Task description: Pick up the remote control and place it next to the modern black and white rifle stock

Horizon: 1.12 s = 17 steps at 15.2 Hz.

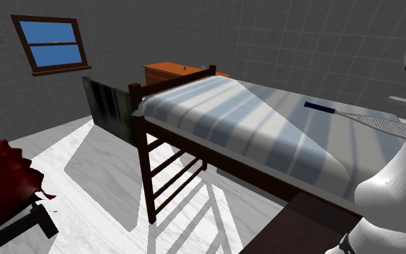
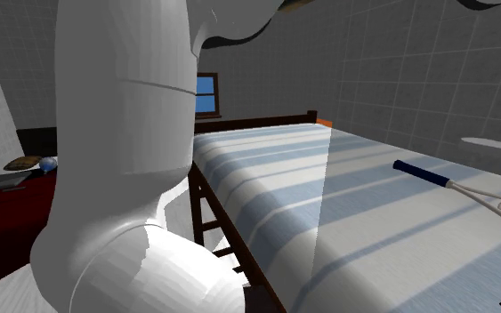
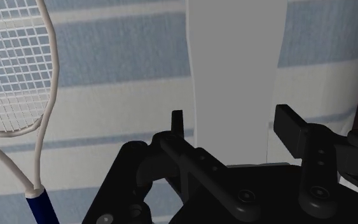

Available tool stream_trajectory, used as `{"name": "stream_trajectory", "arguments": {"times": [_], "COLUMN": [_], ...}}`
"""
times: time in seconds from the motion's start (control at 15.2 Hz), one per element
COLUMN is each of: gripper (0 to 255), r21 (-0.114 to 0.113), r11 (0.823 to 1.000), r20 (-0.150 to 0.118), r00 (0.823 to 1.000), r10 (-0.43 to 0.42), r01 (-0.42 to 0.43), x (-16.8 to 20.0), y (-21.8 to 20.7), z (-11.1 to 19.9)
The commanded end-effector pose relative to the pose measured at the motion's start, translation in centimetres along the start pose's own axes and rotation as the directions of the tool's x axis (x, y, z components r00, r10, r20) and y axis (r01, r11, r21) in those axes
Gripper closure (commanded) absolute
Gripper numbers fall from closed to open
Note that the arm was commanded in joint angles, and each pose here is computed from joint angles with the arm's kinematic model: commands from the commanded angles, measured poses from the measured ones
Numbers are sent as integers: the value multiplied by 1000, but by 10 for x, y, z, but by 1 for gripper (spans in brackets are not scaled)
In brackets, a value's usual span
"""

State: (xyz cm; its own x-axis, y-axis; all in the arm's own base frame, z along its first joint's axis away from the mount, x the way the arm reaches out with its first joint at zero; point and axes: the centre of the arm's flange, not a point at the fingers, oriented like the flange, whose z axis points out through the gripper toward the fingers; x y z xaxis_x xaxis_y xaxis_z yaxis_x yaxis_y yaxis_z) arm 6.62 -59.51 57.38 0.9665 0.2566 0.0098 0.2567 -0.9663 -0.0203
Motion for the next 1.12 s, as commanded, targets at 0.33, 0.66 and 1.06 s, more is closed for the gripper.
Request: {"name": "stream_trajectory", "arguments": {"times": [0.33, 0.66, 1.06], "gripper": [255, 255, 255], "r21": [-1, -1, -1], "r11": [1000, 1000, 1000], "r20": [-1, -1, -1], "r00": [1000, 1000, 1000], "r10": [-4, -4, -4], "r01": [4, 4, 4], "x": [-9, -9, -9], "y": [7, 8, 9], "z": [32, 59, 90]}}
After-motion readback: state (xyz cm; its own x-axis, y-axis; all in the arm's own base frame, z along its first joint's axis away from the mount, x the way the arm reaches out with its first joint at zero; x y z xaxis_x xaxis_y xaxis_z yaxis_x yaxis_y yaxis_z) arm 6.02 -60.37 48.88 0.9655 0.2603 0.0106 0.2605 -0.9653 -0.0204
